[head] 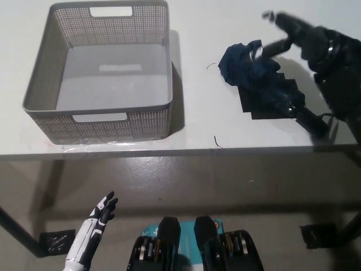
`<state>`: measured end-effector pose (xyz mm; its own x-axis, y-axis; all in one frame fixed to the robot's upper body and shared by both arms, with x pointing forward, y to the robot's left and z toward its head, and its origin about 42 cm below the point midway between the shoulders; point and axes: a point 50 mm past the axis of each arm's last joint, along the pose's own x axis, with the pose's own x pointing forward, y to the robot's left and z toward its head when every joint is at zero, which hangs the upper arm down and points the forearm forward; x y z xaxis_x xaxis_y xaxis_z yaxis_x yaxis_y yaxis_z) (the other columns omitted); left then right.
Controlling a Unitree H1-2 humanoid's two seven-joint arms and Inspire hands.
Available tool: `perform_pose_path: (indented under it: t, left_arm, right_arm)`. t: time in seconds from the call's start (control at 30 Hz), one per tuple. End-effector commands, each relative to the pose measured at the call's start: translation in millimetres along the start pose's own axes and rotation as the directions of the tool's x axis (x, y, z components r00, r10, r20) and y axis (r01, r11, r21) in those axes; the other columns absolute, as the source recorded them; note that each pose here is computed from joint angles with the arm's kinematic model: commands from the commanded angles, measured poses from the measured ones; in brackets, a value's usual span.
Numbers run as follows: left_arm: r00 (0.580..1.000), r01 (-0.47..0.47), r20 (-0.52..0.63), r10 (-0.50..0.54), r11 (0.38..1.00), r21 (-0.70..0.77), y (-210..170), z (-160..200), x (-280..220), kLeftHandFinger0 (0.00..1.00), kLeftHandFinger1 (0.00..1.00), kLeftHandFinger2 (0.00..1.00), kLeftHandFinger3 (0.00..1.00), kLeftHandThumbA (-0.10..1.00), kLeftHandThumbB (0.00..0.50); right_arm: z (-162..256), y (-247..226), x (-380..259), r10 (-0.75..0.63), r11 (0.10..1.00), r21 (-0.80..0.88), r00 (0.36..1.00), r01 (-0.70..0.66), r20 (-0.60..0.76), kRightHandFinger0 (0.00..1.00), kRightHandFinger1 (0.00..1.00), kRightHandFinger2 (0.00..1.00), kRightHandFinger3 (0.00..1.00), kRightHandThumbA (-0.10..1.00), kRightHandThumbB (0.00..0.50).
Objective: Use the right hand to pick up a umbrella on the right side and place it into a container on the lft side
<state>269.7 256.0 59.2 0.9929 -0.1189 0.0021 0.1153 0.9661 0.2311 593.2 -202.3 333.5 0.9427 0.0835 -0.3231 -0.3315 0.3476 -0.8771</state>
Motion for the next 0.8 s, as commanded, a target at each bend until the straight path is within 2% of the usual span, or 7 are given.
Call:
perform_pose_path:
  t: [0.0,0.03,0.2,0.33,0.57,0.67,0.77]
  left_arm:
    - [0.994,0.016,0.106,-0.02,0.999,0.037,8.3,14.3,-0.6,1.0,1.0,1.0,1.0,1.0,0.272]
    - [0.994,0.015,0.112,-0.019,0.999,0.037,8.0,14.7,-1.0,1.0,1.0,1.0,1.0,1.0,0.263]
    - [0.993,0.023,0.116,-0.027,0.999,0.032,8.2,16.2,2.4,1.0,1.0,1.0,1.0,1.0,0.285]
    - [0.992,0.03,0.117,-0.034,0.999,0.037,6.6,15.5,2.5,1.0,1.0,1.0,1.0,1.0,0.276]
    - [0.991,0.037,0.127,-0.042,0.998,0.043,6.9,19.0,6.8,1.0,1.0,1.0,1.0,1.0,0.295]
    - [0.991,0.038,0.125,-0.044,0.998,0.046,8.0,21.9,8.5,1.0,1.0,1.0,1.0,1.0,0.309]
    - [0.99,0.037,0.136,-0.043,0.998,0.04,9.0,23.4,11.1,1.0,1.0,1.0,1.0,1.0,0.319]
  right_arm:
    - [33.1,-40.9,-4.5,-0.03,0.99,-0.137,0.996,0.018,-0.088,1.0,1.0,1.0,1.0,0.88,0.5]
    - [25.7,-36.8,-2.6,-0.032,0.983,-0.181,0.992,0.01,-0.119,1.0,1.0,1.0,1.0,0.95,0.5]
    - [6.8,-22.3,1.3,0.009,0.978,-0.203,0.981,-0.049,-0.196,1.0,1.0,1.0,1.0,0.99,0.5]
    - [-5.5,4.8,6.3,0.056,0.977,-0.19,0.974,-0.099,-0.217,1.0,1.0,1.0,1.0,0.95,0.5]
    - [-21.2,67.7,12.4,0.216,0.968,-0.082,0.95,-0.239,-0.227,1.0,1.0,1.0,1.0,0.9,0.5]
    - [-31.8,95.9,13.0,0.25,0.954,-0.1,0.936,-0.281,-0.247,1.0,1.0,1.0,1.0,0.92,0.5]
    - [-43.2,116.6,12.5,0.26,0.953,-0.091,0.932,-0.29,-0.253,1.0,1.0,1.0,1.0,0.83,0.5]
